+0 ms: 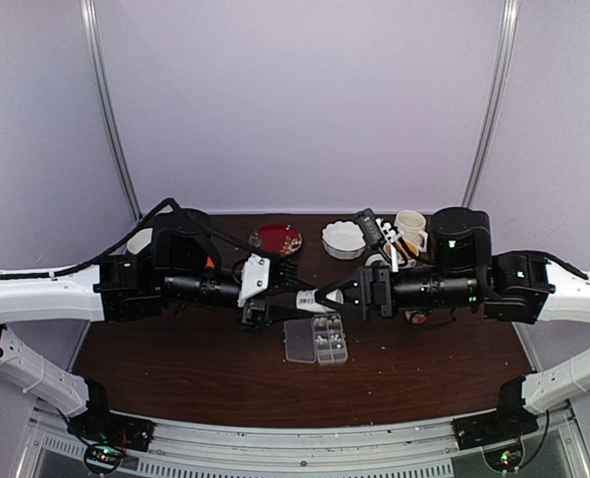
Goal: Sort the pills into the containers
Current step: Screw the lid of the pill bottle onto the pill bottle, then place the pill bottle at the center of the board.
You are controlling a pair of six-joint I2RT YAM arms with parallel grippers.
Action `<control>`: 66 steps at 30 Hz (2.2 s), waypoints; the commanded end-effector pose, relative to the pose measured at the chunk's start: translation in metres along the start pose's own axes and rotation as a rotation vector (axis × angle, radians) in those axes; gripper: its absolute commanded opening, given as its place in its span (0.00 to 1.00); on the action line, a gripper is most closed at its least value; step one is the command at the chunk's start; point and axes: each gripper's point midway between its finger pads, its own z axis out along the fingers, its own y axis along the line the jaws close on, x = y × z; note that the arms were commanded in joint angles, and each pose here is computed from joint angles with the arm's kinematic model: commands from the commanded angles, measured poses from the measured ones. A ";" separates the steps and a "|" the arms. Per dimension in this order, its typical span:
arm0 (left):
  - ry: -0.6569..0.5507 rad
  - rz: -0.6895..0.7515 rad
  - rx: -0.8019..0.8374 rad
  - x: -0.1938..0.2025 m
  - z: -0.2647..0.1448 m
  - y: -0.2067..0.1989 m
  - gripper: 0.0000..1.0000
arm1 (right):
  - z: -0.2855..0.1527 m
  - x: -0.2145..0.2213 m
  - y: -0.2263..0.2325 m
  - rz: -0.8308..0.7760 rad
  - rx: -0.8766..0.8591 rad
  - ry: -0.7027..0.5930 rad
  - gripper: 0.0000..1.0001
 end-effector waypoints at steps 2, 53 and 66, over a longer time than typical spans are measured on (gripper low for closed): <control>-0.072 -0.004 -0.008 -0.015 -0.001 0.004 0.00 | -0.016 -0.018 0.006 -0.092 0.026 -0.041 0.72; 0.496 -0.759 -0.894 0.166 -0.119 0.066 0.98 | -0.054 0.035 -0.299 -0.162 0.979 0.769 0.18; 0.570 -0.771 -0.801 0.178 -0.103 0.059 0.98 | -0.032 0.041 -0.320 -0.164 0.933 0.839 0.47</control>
